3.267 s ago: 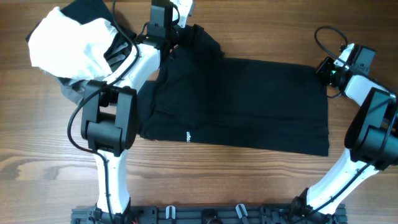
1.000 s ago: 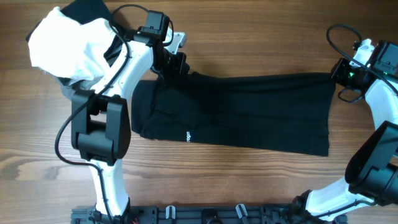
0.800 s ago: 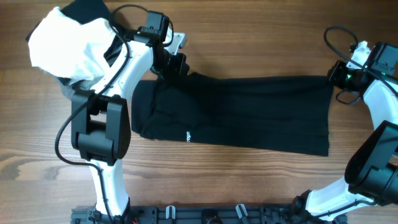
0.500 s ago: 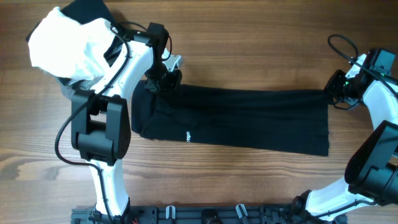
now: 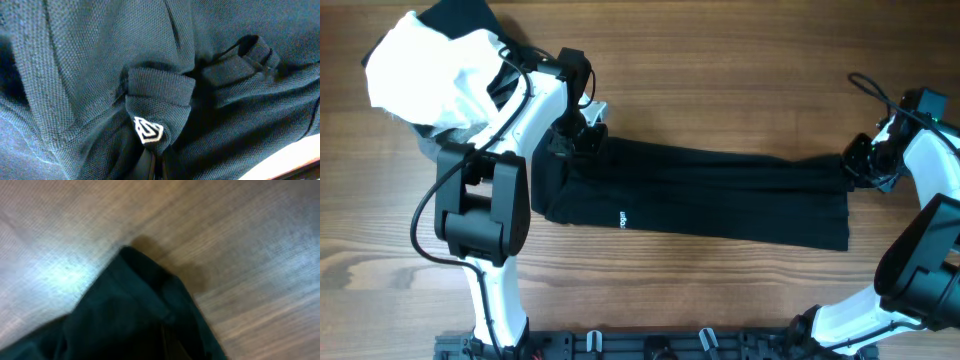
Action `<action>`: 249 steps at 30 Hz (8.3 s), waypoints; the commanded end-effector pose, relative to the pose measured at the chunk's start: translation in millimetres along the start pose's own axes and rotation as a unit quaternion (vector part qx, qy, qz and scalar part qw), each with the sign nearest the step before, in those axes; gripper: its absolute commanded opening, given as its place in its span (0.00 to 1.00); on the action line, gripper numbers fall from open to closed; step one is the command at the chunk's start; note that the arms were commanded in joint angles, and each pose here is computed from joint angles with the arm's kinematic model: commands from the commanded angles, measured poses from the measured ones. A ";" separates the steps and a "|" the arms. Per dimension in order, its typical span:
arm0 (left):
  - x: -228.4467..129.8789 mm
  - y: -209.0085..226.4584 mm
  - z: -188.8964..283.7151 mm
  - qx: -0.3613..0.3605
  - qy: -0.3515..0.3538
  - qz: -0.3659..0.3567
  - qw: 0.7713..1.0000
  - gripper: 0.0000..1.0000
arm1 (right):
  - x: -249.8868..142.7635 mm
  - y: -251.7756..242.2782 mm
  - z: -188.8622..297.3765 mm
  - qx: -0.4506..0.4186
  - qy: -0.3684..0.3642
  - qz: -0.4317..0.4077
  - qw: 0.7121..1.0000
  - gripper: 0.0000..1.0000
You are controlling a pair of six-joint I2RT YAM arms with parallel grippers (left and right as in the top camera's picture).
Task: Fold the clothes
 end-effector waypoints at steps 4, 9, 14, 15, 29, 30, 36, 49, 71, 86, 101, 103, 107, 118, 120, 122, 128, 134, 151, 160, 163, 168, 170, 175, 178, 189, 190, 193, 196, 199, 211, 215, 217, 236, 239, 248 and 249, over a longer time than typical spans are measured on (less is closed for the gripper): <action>-7.3 3.4 8.7 0.009 0.001 -0.005 1.000 0.51 | -3.4 -10.6 4.2 -0.055 0.002 -0.007 0.998 0.57; -8.0 -7.3 48.6 0.004 -0.049 -0.018 0.999 0.56 | 5.3 -4.5 17.7 0.098 -0.010 0.019 0.995 0.62; -33.5 -22.1 113.6 -0.005 -0.140 -0.041 0.989 0.43 | -3.6 -17.8 59.6 0.159 -0.044 0.016 0.986 0.62; -34.9 -22.5 115.4 -0.005 -0.143 -0.042 0.989 0.24 | -7.7 -21.2 66.8 0.158 -0.045 0.008 0.986 0.63; -50.4 57.9 -39.2 0.074 -0.132 0.133 0.979 0.04 | -34.6 -27.4 28.3 0.155 0.004 0.005 0.988 0.77; -48.1 66.8 -36.5 0.077 -0.143 0.159 0.974 0.04 | -36.1 -27.7 25.6 0.155 0.004 0.004 0.988 0.79; -45.1 95.0 -28.2 0.065 -0.161 0.215 0.961 0.11 | -47.2 -28.5 7.8 0.159 0.008 0.006 0.987 0.84; -41.8 77.1 -17.8 -0.020 -0.169 0.197 0.966 0.62 | -67.0 15.0 -32.7 0.105 0.030 0.110 0.988 0.91; -41.5 72.8 0.9 -0.023 -0.204 0.175 0.963 0.63 | -63.4 22.9 -51.7 0.169 0.122 0.121 0.970 0.04; -78.9 29.0 131.4 -0.100 -0.394 0.093 0.909 0.72 | -1.1 32.9 58.6 0.057 0.032 0.105 0.992 0.04; -82.2 29.6 127.6 -0.098 -0.380 0.098 0.914 0.72 | -112.7 206.3 28.5 0.054 0.076 0.168 0.981 0.04; -82.3 29.6 127.6 -0.098 -0.380 0.098 0.914 0.72 | -117.9 215.4 22.9 0.065 0.084 0.171 0.980 0.04; -82.6 29.7 127.2 -0.098 -0.379 0.099 0.915 0.72 | -125.2 232.8 12.8 0.102 0.104 0.163 0.976 0.04; -82.6 29.7 127.2 -0.098 -0.379 0.099 0.915 0.73 | -130.4 260.8 16.5 0.205 0.118 0.194 0.952 0.33; -83.0 29.8 126.8 -0.098 -0.377 0.099 0.916 0.73 | -126.5 266.1 19.9 0.235 0.097 0.251 0.934 0.32; -83.8 29.9 126.0 -0.097 -0.374 0.101 0.917 0.74 | -117.1 254.4 21.9 0.202 0.068 0.274 0.938 0.33; -84.2 30.0 125.6 -0.097 -0.372 0.101 0.917 0.74 | -96.3 205.5 13.1 0.058 0.051 0.268 0.960 0.64; -83.4 30.4 124.4 -0.097 -0.370 0.102 0.918 0.75 | -142.7 216.8 -6.6 0.154 0.137 0.424 0.882 0.55; -83.4 30.4 124.4 -0.097 -0.370 0.102 0.918 0.75 | -169.2 261.2 33.0 0.273 0.104 0.443 0.847 0.28; -92.0 36.6 113.6 -0.068 -0.336 0.125 0.931 0.82 | -139.6 221.0 -2.6 0.140 0.140 0.237 0.951 0.04; -97.1 36.4 100.3 -0.055 -0.296 0.108 0.948 0.84 | -159.6 231.1 -24.7 0.152 0.196 0.242 0.938 0.04; -84.5 42.4 63.7 -0.040 -0.247 0.080 0.965 0.96 | -183.3 254.3 -41.5 0.199 0.256 0.218 0.921 0.04; -77.8 46.1 46.2 -0.039 -0.222 0.070 0.972 1.00 | -182.3 253.8 -41.9 0.192 0.256 0.202 0.926 0.04; -53.7 54.0 -3.9 -0.058 -0.162 0.023 0.985 1.00 | -181.7 253.2 -42.3 0.187 0.256 0.193 0.928 0.04; -37.7 61.2 -26.5 -0.058 -0.159 0.025 0.985 1.00 | -181.5 253.4 -42.4 0.188 0.255 0.193 0.929 0.04; -29.6 38.3 -51.6 -0.189 -0.144 -0.075 0.968 1.00 | -181.2 253.8 -42.4 0.190 0.254 0.197 0.928 0.04; -29.1 38.2 -51.4 -0.189 -0.145 -0.076 0.968 0.99 | -181.2 253.9 -42.3 0.190 0.254 0.197 0.928 0.05; -28.6 33.9 -52.3 -0.189 -0.146 -0.082 0.968 0.85 | -181.0 254.3 -42.4 0.191 0.253 0.197 0.928 0.04; -30.3 22.0 -57.0 -0.181 -0.136 -0.098 0.969 0.56 | -181.0 254.3 -42.4 0.191 0.253 0.197 0.928 0.05; -31.3 17.1 -64.0 -0.132 -0.124 -0.080 0.980 0.27 | -181.1 253.7 -42.3 0.190 0.254 0.197 0.928 0.04; -39.7 45.4 -18.9 -0.066 -0.118 0.011 0.991 0.04 | -137.1 209.4 4.0 0.181 0.194 0.195 0.944 0.10; -37.1 36.1 24.5 -0.065 -0.160 0.000 0.985 0.04 | -119.0 191.5 2.0 0.164 0.176 0.185 0.953 0.13; -38.5 32.4 37.8 -0.067 -0.177 -0.006 0.982 0.04 | -116.3 188.5 -1.8 0.142 0.164 0.188 0.958 0.13; -51.8 -134.8 56.0 -0.199 -0.257 -0.173 0.930 0.04 | -114.0 171.0 -68.0 0.028 0.193 0.171 0.966 0.14; -52.1 -165.9 50.5 -0.225 -0.270 -0.187 0.917 0.04 | -113.9 170.9 -68.0 0.028 0.193 0.171 0.966 0.14; -56.4 -205.3 3.8 -0.217 -0.240 -0.198 0.925 0.22 | -80.3 156.1 -5.4 0.029 0.146 0.149 0.978 0.41; -55.8 -209.3 3.1 -0.221 -0.245 -0.204 0.922 0.27 | -71.3 148.6 6.7 0.037 0.129 0.134 0.982 0.43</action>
Point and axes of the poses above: each gripper's point midway between its finger pads, its own z axis back along the fingers, its own y axis along the line the jaws close on, x = y × z, the point moved 8 cm from there along z, back along the fingers, and after that the axes turned 5 degrees about z, right-handed, at the moved point
